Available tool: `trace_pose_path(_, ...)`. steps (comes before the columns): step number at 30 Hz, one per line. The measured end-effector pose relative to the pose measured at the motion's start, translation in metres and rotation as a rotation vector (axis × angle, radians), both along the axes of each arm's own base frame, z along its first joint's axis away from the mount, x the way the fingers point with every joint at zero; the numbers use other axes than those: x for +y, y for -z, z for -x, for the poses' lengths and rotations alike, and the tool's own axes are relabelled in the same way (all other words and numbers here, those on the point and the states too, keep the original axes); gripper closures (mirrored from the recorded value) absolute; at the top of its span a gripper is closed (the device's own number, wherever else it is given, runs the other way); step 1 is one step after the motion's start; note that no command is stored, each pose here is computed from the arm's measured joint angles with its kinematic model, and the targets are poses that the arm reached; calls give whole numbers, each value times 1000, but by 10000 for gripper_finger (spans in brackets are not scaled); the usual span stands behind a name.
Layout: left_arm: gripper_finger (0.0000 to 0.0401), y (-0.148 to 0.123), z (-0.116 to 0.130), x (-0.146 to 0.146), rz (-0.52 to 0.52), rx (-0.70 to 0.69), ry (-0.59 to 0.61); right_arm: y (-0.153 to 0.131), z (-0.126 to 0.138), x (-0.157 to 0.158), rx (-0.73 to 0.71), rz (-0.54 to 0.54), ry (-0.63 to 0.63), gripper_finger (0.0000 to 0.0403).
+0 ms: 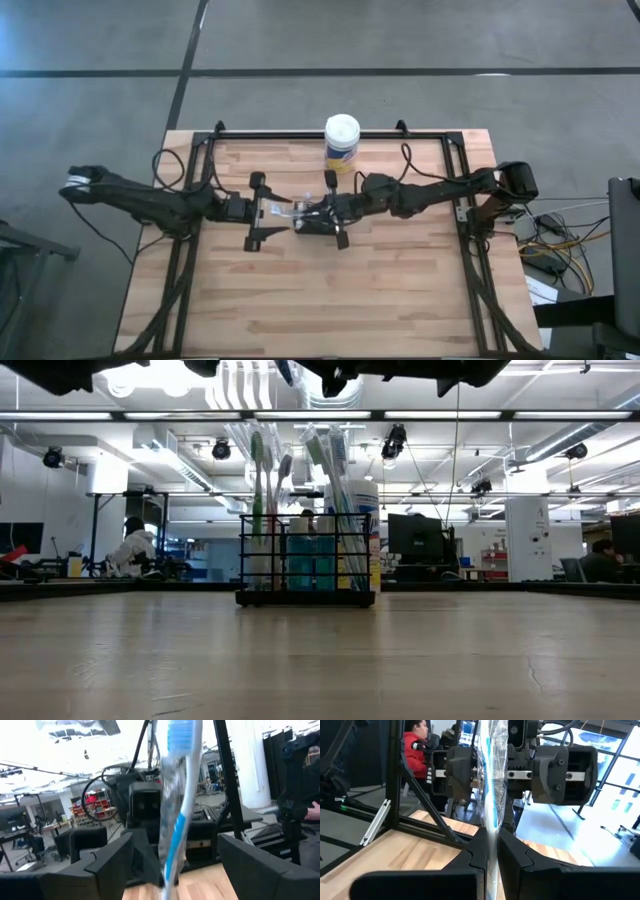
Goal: Pick & Place toothbrushing station
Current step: Put the blue toothbrush into the black wire organizer
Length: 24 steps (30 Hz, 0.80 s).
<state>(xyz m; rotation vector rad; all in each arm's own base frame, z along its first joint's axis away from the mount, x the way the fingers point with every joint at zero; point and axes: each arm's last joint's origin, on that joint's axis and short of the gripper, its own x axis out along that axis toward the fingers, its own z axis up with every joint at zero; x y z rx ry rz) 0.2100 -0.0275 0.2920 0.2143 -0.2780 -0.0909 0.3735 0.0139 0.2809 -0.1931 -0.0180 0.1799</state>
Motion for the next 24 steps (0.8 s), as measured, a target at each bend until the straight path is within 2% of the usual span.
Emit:
trace_pose_path(7,122,-3,-8,-2,-3,7,32,0,0,0,-5,17,1,385)
trace_pose_path(14,160,-9,-19,-4,-9,8,42,0,0,-1,-4,18,2,385)
trace_pose_path(19,219,-9,-20,-4,-12,21,41,0,0,-1,0,16,2,385)
trace_pose_path(24,316,-10,-17,-3,-25,16,39,0,0,-1,0,19,2,385)
